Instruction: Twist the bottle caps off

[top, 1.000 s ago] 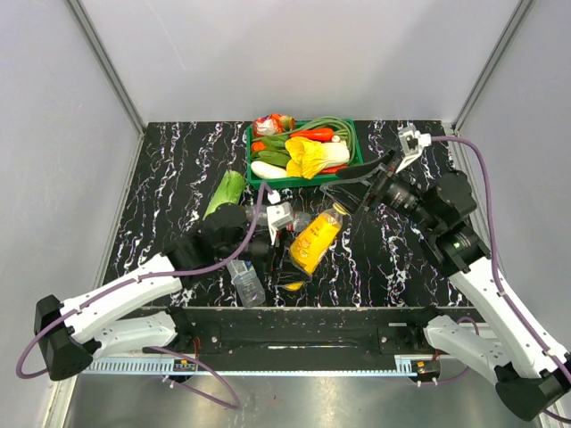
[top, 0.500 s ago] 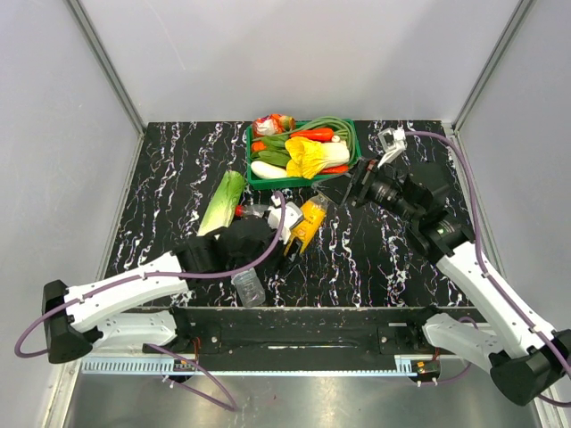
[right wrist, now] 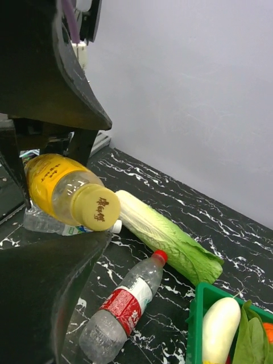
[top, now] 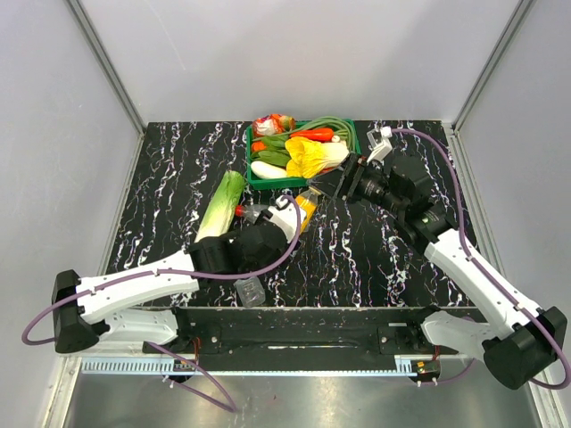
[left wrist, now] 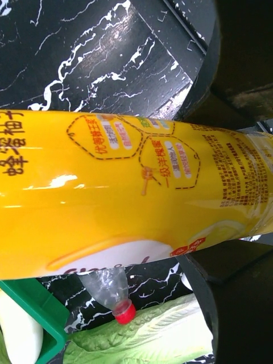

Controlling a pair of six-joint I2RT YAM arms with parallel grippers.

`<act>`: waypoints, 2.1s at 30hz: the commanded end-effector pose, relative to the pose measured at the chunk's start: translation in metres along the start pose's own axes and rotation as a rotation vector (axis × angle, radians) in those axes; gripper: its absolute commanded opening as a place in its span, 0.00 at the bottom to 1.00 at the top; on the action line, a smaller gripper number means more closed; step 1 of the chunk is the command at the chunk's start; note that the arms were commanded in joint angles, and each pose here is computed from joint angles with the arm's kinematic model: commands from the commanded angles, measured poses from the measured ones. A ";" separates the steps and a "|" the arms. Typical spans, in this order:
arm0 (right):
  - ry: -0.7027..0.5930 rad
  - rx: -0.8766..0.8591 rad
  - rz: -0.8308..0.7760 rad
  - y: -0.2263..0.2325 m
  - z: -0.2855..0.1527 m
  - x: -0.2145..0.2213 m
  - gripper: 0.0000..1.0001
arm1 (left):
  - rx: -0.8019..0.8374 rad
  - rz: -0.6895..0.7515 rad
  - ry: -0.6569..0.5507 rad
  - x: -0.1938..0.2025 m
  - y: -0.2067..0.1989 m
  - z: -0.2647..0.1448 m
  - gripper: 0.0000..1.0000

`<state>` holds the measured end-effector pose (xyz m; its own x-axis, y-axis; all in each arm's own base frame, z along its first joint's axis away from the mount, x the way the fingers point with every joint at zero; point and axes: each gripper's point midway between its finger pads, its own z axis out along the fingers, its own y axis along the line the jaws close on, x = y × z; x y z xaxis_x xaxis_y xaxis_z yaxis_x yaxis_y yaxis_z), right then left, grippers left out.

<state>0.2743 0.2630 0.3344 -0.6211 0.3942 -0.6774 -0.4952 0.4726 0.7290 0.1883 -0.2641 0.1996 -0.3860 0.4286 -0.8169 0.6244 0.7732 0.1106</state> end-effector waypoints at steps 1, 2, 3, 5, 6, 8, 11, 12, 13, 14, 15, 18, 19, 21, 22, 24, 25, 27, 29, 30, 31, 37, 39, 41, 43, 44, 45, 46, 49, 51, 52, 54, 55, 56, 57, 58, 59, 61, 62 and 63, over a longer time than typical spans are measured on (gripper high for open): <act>-0.046 -0.061 0.036 0.013 0.006 -0.011 0.72 | -0.054 -0.019 -0.067 -0.026 0.006 -0.006 0.00; -0.044 -0.066 0.042 0.013 0.008 -0.011 0.68 | -0.053 -0.015 -0.065 -0.025 0.005 -0.006 0.00; -0.040 -0.066 0.049 0.012 0.009 -0.010 0.65 | -0.055 -0.015 -0.066 -0.025 0.005 -0.006 0.00; -0.034 -0.071 0.060 0.012 0.011 -0.009 0.63 | -0.063 -0.016 -0.069 -0.025 0.006 -0.007 0.00; -0.029 -0.074 0.065 0.012 0.012 -0.008 0.63 | -0.063 -0.018 -0.069 -0.025 0.006 -0.007 0.00; -0.025 -0.070 0.073 0.011 0.014 -0.007 0.57 | -0.058 -0.019 -0.072 -0.026 0.006 -0.008 0.00; -0.019 -0.066 0.090 0.008 0.017 -0.006 0.44 | -0.061 -0.019 -0.071 -0.025 0.006 -0.008 0.00; -0.018 -0.070 0.093 0.009 0.017 -0.006 0.42 | -0.066 -0.019 -0.072 -0.025 0.007 -0.008 0.00; -0.015 -0.073 0.093 0.009 0.017 -0.006 0.40 | -0.066 -0.016 -0.066 -0.023 0.006 -0.007 0.00; -0.014 -0.074 0.093 0.010 0.017 -0.005 0.38 | -0.065 -0.015 -0.064 -0.022 0.006 -0.006 0.00; -0.012 -0.074 0.094 0.009 0.017 -0.004 0.35 | -0.064 -0.013 -0.061 -0.021 0.005 -0.006 0.00; -0.015 -0.071 0.091 0.008 0.017 -0.005 0.25 | -0.066 -0.012 -0.053 -0.018 0.005 -0.004 0.00; -0.014 -0.070 0.090 0.007 0.018 -0.004 0.20 | -0.067 -0.009 -0.048 -0.016 0.005 -0.003 0.00; -0.013 -0.073 0.080 0.007 0.017 -0.003 0.12 | -0.080 -0.007 -0.045 -0.013 0.008 -0.002 0.00; -0.010 -0.073 0.074 0.007 0.017 -0.002 0.08 | -0.083 -0.008 -0.043 -0.011 0.008 -0.002 0.00; -0.012 -0.078 0.063 0.006 0.016 -0.002 0.02 | -0.068 -0.019 -0.054 -0.012 0.007 -0.002 0.00; -0.010 -0.080 0.060 0.005 0.016 0.000 0.00 | -0.050 -0.022 -0.055 -0.010 0.004 -0.002 0.00; -0.010 -0.088 0.048 0.005 0.015 0.002 0.00 | -0.005 -0.045 -0.060 -0.011 0.001 -0.001 0.00; -0.006 -0.119 0.028 0.010 0.015 0.003 0.00 | 0.057 -0.068 -0.066 -0.011 -0.004 0.000 0.00; -0.007 -0.139 0.019 0.013 0.014 0.003 0.00 | 0.084 -0.081 -0.072 -0.012 -0.006 0.001 0.00; -0.002 -0.159 0.010 0.015 0.014 0.004 0.00 | 0.119 -0.098 -0.086 -0.014 -0.009 0.001 0.00; 0.031 -0.254 -0.032 0.028 0.010 0.011 0.00 | 0.364 -0.189 -0.147 -0.019 -0.023 -0.006 0.00; 0.040 -0.297 -0.051 0.035 0.007 0.013 0.00 | 0.449 -0.218 -0.174 -0.023 -0.026 -0.013 0.00; 0.052 -0.343 -0.076 0.043 0.004 0.015 0.00 | 0.546 -0.235 -0.204 -0.026 -0.033 -0.021 0.00; 0.063 -0.401 -0.113 0.054 -0.003 0.016 0.00 | 0.633 -0.244 -0.250 -0.031 -0.038 -0.033 0.00; 0.072 -0.426 -0.129 0.059 -0.005 0.017 0.00 | 0.682 -0.245 -0.274 -0.034 -0.041 -0.040 0.00; 0.079 -0.448 -0.146 0.063 -0.009 0.019 0.00 | 0.717 -0.242 -0.291 -0.036 -0.044 -0.046 0.00; 0.084 -0.464 -0.162 0.066 -0.011 0.019 0.00 | 0.750 -0.241 -0.307 -0.038 -0.046 -0.051 0.00; 0.089 -0.518 -0.225 0.078 -0.021 0.019 0.00 | 0.868 -0.224 -0.349 -0.044 -0.056 -0.069 0.00; 0.094 -0.552 -0.254 0.084 -0.027 0.021 0.00 | 0.961 -0.197 -0.367 -0.046 -0.065 -0.082 0.00; 0.095 -0.576 -0.272 0.088 -0.031 0.021 0.00 | 1.018 -0.179 -0.390 -0.048 -0.070 -0.091 0.00; 0.096 -0.618 -0.300 0.096 -0.038 0.022 0.00 | 1.113 -0.156 -0.419 -0.050 -0.078 -0.105 0.00; 0.092 -0.638 -0.313 0.100 -0.042 0.021 0.00 | 1.156 -0.146 -0.428 -0.052 -0.081 -0.113 0.00; 0.092 -0.662 -0.323 0.105 -0.045 0.023 0.00 | 1.187 -0.138 -0.437 -0.053 -0.084 -0.118 0.00; 0.089 -0.684 -0.335 0.108 -0.049 0.022 0.00 | 1.219 -0.130 -0.449 -0.055 -0.085 -0.124 0.00; 0.087 -0.704 -0.346 0.112 -0.053 0.023 0.00 | 1.253 -0.113 -0.461 -0.056 -0.087 -0.131 0.00; 0.081 -0.723 -0.359 0.116 -0.056 0.022 0.00 | 1.279 -0.106 -0.464 -0.056 -0.089 -0.135 0.00; 0.080 -0.756 -0.378 0.122 -0.062 0.022 0.00 | 1.311 -0.093 -0.474 -0.058 -0.090 -0.141 0.00; 0.073 -0.768 -0.392 0.125 -0.065 0.021 0.00 | 1.326 -0.087 -0.474 -0.059 -0.091 -0.144 0.00; 0.072 -0.781 -0.404 0.127 -0.067 0.021 0.00 | 1.342 -0.076 -0.472 -0.059 -0.092 -0.147 0.00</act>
<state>0.1791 0.2808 0.4099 -0.4167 0.2731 -0.8671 -0.9051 -0.0360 0.4236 0.0820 -0.2976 0.2672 -0.5239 0.1033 -0.8455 0.8398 -0.1031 -0.5330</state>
